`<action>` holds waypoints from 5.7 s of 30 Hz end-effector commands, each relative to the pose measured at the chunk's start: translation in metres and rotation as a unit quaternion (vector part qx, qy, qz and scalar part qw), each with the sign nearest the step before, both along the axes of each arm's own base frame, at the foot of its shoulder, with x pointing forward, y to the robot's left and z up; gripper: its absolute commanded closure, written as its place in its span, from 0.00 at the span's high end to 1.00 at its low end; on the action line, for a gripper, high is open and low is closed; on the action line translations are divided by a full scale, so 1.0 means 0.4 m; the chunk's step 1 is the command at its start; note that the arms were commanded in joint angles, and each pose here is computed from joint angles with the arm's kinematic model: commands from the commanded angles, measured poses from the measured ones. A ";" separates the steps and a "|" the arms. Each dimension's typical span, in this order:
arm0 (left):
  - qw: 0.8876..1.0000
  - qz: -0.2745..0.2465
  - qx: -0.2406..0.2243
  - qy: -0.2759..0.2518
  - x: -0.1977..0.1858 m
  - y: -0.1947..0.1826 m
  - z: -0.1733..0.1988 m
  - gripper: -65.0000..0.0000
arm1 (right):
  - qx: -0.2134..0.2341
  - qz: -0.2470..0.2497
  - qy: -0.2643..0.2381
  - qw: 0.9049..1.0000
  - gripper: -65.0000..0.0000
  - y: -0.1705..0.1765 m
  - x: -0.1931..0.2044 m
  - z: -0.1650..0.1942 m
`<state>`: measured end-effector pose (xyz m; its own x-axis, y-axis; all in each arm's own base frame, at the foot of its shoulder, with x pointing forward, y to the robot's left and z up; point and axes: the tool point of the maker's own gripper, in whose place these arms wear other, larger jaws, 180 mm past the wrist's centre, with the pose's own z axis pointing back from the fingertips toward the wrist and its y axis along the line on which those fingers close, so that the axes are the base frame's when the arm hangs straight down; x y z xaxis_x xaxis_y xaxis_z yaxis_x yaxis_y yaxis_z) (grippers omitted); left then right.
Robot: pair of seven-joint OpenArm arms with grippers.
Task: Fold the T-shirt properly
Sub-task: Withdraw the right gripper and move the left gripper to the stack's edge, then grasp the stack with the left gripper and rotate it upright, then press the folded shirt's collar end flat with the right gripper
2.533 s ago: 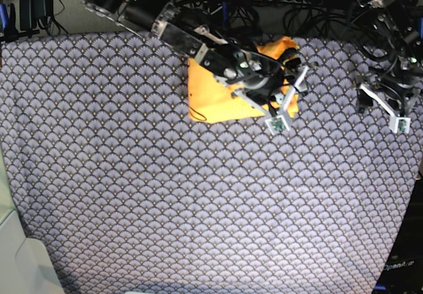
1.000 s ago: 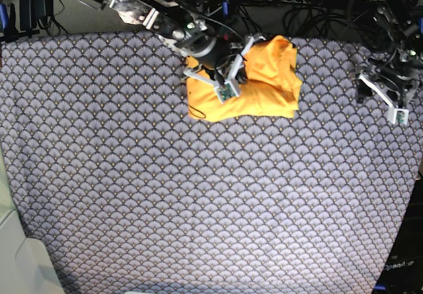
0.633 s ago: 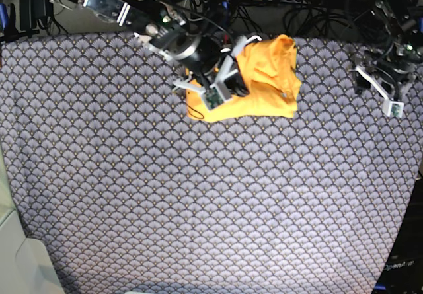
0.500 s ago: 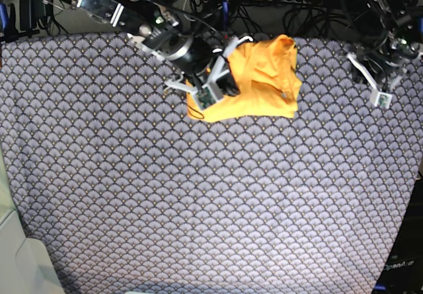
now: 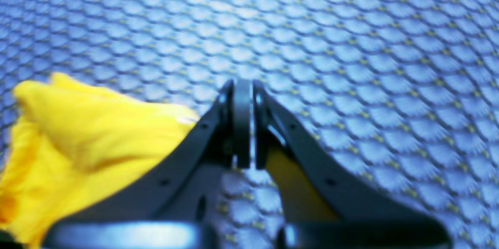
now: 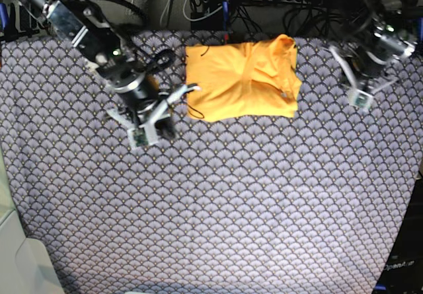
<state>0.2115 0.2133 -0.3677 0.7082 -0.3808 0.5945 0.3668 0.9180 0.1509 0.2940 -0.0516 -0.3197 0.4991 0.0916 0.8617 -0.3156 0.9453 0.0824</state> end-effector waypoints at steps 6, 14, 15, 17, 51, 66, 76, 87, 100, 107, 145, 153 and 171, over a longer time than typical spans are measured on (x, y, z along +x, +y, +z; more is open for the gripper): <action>0.996 -0.080 0.005 0.038 -0.063 -0.101 -0.037 0.00 | -0.024 -0.060 -0.037 0.997 0.00 -0.133 0.044 0.043; 0.986 -0.115 0.083 0.091 -0.136 -0.055 -0.080 0.00 | -0.031 -0.096 -0.033 0.994 0.00 -0.197 0.040 0.037; 0.985 -0.114 0.091 0.093 -0.137 -0.049 -0.082 0.00 | -0.030 -0.096 -0.033 0.994 0.00 -0.196 0.040 0.037; 0.985 -0.110 0.096 0.093 -0.132 -0.048 -0.085 0.00 | -0.029 -0.095 -0.032 0.995 0.00 -0.194 0.039 0.036; 0.987 -0.121 0.063 0.086 0.020 -0.229 -0.160 0.00 | -0.013 -0.097 -0.019 0.995 0.00 -0.170 0.025 0.019; 0.994 -0.103 0.012 -0.020 0.337 -0.369 0.023 0.00 | -0.017 -0.097 -0.014 0.995 0.00 -0.175 0.019 0.011; 0.996 -0.049 0.069 0.005 0.323 -0.209 0.026 0.00 | -0.029 -0.106 -0.022 0.994 0.00 -0.206 0.030 0.021; 0.994 -0.052 0.057 0.082 0.156 -0.198 -0.116 0.00 | -0.028 -0.118 0.002 0.993 0.00 -0.257 0.033 -0.039; 0.990 -0.093 -0.015 0.102 0.253 -0.362 -0.161 0.00 | 0.009 -0.052 0.068 0.996 0.00 -0.131 -0.087 -0.140; 0.992 -0.096 -0.014 0.081 0.308 -0.368 -0.125 0.00 | 0.026 -0.030 0.099 0.994 0.00 -0.070 -0.149 -0.173; 0.993 -0.030 -0.100 -0.048 0.420 -0.237 0.094 0.00 | 0.009 -0.063 0.030 0.998 0.00 -0.177 -0.111 -0.061; 0.999 0.033 -0.026 -0.012 0.290 -0.021 0.032 0.00 | 0.079 0.064 -0.043 0.994 0.00 -0.017 -0.121 0.030; 0.992 0.117 0.038 0.034 0.085 0.172 -0.006 0.00 | 0.134 0.232 -0.050 0.962 0.00 0.281 -0.070 0.053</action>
